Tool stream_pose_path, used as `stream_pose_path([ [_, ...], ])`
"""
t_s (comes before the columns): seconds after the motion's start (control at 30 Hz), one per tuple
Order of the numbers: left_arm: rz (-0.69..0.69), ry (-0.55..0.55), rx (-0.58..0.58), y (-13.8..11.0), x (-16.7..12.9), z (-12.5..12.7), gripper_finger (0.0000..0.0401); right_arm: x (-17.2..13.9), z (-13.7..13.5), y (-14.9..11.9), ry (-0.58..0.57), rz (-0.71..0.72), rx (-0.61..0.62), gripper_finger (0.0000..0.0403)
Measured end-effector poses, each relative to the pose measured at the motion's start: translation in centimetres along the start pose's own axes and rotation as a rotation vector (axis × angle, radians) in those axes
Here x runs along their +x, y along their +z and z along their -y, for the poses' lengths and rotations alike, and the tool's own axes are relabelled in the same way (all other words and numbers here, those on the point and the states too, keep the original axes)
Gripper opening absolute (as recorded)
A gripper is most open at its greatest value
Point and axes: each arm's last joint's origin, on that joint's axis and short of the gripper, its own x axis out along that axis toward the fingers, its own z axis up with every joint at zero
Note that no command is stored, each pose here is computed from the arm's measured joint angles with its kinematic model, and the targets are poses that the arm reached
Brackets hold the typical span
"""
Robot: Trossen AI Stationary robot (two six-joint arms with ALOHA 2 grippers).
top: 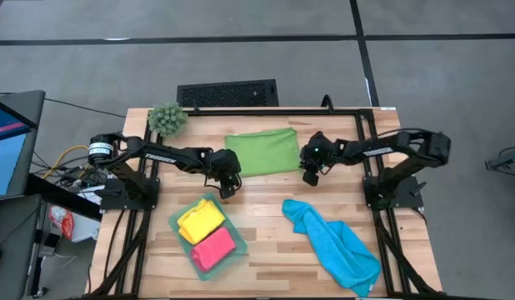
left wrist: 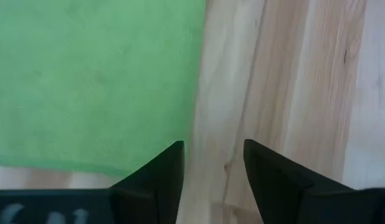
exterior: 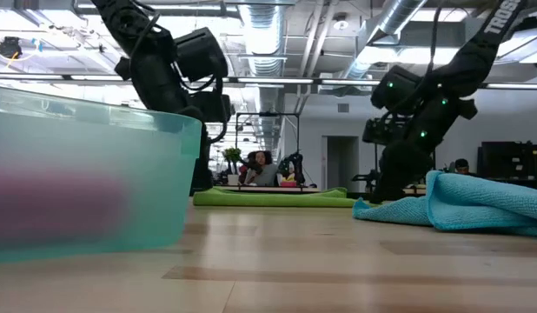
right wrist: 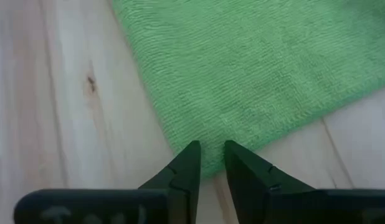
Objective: Fold microfiber towels
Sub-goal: Fold the green towel
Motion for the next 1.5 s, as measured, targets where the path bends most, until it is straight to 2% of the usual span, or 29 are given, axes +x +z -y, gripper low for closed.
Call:
stream_pose_path([
  [0.2, -0.037, 0.008, 0.017, -1.3, 0.5, 0.0, 0.0160, 0.7, 0.2, -0.3, -0.012, -0.032, 0.043, 0.0097],
  [0.37, -0.062, 0.019, 0.017, -2.1, 0.7, -0.2, 0.0160, -0.5, 0.1, -0.1, -0.023, -0.010, 0.051, 0.0097],
  [0.53, -0.057, 0.020, 0.005, -1.9, 0.4, -0.1, 0.0160, -2.6, 0.0, 1.1, -0.035, 0.096, 0.039, 0.0097],
  [0.7, 0.068, 0.059, 0.036, -0.1, -1.4, 0.2, 0.0160, -4.0, -0.2, 1.7, -0.042, 0.160, -0.049, 0.0097],
  [0.9, 0.154, 0.139, 0.190, 0.5, -1.0, 1.0, 0.0160, -3.4, -0.3, 1.5, -0.026, 0.145, -0.153, 0.0100],
  [1.03, 0.079, 0.133, 0.233, -0.4, 0.5, 1.1, 0.0168, -2.4, -0.2, 1.2, -0.018, 0.106, -0.153, 0.0125],
  [1.3, 0.004, 0.160, 0.239, -1.2, 2.3, 1.0, 0.0188, -0.7, -0.1, 0.4, 0.004, 0.035, -0.147, 0.0208],
  [1.5, -0.018, 0.158, 0.220, -1.4, 3.0, 1.0, 0.0188, 0.4, -0.3, 0.0, 0.018, -0.003, -0.161, 0.0218],
])
